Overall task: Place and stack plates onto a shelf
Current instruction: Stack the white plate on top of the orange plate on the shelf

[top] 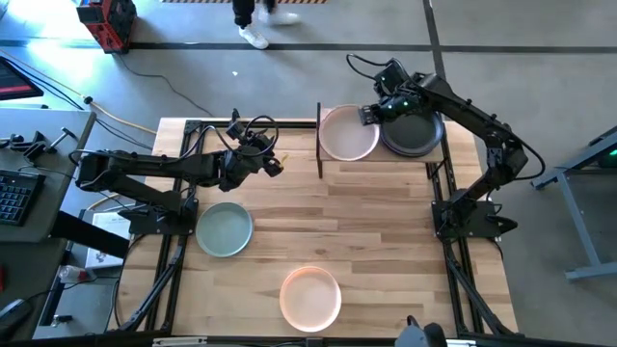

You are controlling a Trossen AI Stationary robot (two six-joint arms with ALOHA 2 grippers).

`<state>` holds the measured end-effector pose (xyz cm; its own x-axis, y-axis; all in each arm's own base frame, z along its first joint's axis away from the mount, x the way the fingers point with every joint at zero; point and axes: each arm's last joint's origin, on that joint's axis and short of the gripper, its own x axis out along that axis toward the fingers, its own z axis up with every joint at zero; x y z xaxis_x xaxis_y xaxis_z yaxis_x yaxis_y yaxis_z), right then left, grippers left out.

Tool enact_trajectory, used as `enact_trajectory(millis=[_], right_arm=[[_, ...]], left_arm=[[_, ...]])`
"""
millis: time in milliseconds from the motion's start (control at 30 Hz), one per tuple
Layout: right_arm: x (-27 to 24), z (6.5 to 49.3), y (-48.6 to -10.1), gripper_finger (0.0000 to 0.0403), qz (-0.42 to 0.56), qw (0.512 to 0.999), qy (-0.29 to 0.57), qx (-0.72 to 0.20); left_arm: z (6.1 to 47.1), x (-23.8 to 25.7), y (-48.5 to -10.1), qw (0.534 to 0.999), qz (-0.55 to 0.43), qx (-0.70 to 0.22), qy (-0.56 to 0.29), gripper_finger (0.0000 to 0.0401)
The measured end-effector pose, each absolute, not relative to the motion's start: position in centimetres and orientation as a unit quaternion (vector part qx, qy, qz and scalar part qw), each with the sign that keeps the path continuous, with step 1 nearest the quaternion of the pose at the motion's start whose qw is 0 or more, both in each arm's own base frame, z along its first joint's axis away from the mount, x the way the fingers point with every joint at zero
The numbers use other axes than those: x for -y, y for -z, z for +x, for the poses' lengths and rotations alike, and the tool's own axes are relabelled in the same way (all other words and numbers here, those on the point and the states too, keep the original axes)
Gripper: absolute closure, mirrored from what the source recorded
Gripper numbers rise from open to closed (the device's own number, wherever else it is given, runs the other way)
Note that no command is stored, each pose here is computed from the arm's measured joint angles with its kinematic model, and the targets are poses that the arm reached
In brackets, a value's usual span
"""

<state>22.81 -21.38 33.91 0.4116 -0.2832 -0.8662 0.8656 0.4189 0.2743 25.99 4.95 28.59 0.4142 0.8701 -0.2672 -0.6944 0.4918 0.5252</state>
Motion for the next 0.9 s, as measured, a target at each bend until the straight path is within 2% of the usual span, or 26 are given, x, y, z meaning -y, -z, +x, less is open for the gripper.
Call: enact_trajectory(millis=[167,500,700,900], right_arm=[[21.4,22.8,-33.9,0.0329,0.376,0.752,0.382,-0.384],[21.4,22.9,-34.0,0.0327,0.371,0.758,0.376,-0.382],[20.5,23.5,-34.1,0.0327,0.432,0.763,0.298,-0.378],[18.3,25.5,-33.9,0.0327,0.403,0.773,0.283,-0.399]], left_arm=[[26.0,-5.0,-28.6,0.824,0.169,-0.260,-0.475,0.0288],[26.0,-4.9,-28.6,0.824,0.169,-0.260,-0.475,0.0288],[26.0,-4.9,-28.6,0.824,0.169,-0.260,-0.475,0.0288],[26.0,-4.9,-28.6,0.824,0.169,-0.260,-0.475,0.0288]])
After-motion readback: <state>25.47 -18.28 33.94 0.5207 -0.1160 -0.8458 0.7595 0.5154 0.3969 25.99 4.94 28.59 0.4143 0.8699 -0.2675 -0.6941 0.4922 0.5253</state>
